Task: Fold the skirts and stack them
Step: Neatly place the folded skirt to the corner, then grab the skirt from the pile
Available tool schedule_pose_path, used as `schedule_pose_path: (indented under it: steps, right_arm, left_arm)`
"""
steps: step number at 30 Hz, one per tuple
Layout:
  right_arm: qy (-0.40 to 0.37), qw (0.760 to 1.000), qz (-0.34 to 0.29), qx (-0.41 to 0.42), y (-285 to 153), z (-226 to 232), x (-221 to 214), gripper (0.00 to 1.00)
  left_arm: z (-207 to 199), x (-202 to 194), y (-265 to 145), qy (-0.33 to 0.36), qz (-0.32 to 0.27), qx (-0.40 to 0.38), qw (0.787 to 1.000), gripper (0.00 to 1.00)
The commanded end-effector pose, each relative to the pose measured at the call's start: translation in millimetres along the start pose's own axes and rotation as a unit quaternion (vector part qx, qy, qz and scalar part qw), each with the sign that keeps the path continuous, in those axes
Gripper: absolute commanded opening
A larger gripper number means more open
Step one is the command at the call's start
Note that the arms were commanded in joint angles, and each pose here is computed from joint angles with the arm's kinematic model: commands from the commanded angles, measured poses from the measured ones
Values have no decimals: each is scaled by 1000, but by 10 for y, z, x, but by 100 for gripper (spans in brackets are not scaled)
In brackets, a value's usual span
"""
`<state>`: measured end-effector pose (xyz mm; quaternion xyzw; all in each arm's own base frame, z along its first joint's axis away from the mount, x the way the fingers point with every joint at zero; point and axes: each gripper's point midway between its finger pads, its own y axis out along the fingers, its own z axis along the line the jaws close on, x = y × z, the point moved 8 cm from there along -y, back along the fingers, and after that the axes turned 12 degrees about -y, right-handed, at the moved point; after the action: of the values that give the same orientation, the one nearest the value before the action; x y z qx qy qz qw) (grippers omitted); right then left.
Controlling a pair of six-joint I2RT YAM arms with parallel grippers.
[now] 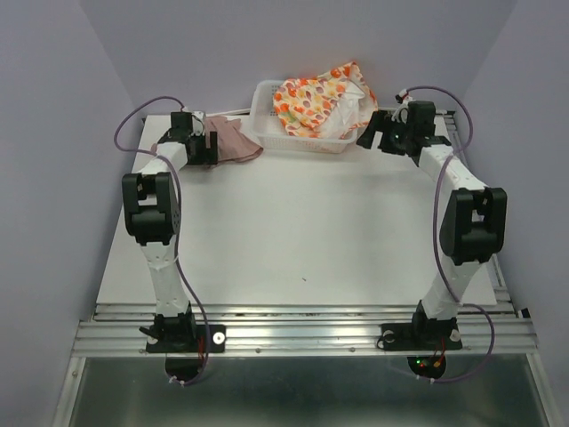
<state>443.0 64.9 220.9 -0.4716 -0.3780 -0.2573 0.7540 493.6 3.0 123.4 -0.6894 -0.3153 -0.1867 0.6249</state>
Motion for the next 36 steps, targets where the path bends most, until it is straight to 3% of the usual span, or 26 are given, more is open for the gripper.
schedule_pose_path:
  steps: [1,2,5,10,14,20,27,31,36]
  right_arm:
    - [2,993,-91,-75,333,-285,491,100]
    - [-8,990,-118,-79,360,-300,704,100]
    - [-3,986,-129,-101,690,-486,720,100]
    - [-52,964,-222,-135,1107,-757,983,100]
    - [-117,947,-266,-137,1279,-859,1075,93]
    - [-161,929,-281,-179,1624,-1120,1011,84]
    - [-145,925,-300,-183,1813,-1212,952,64]
    - [-143,919,-317,-184,1766,-1193,983,66]
    - [-152,917,-323,-178,1751,-1173,996,58]
  left_arm:
    - [-187,200,-451,20,-29,-106,994,98]
    - [-259,170,-531,26,-24,-146,989,98]
    - [-392,62,-817,37,-15,-222,974,98]
    - [-567,-129,-1257,30,6,-303,953,99]
    - [-563,-225,-1418,26,11,-307,951,98]
    - [-596,-308,-1562,23,15,-330,944,98]
    - [-621,-268,-1592,11,19,-334,942,99]
    - [-623,-266,-1627,14,14,-336,942,99]
    - [-608,-289,-1605,12,16,-330,944,98]
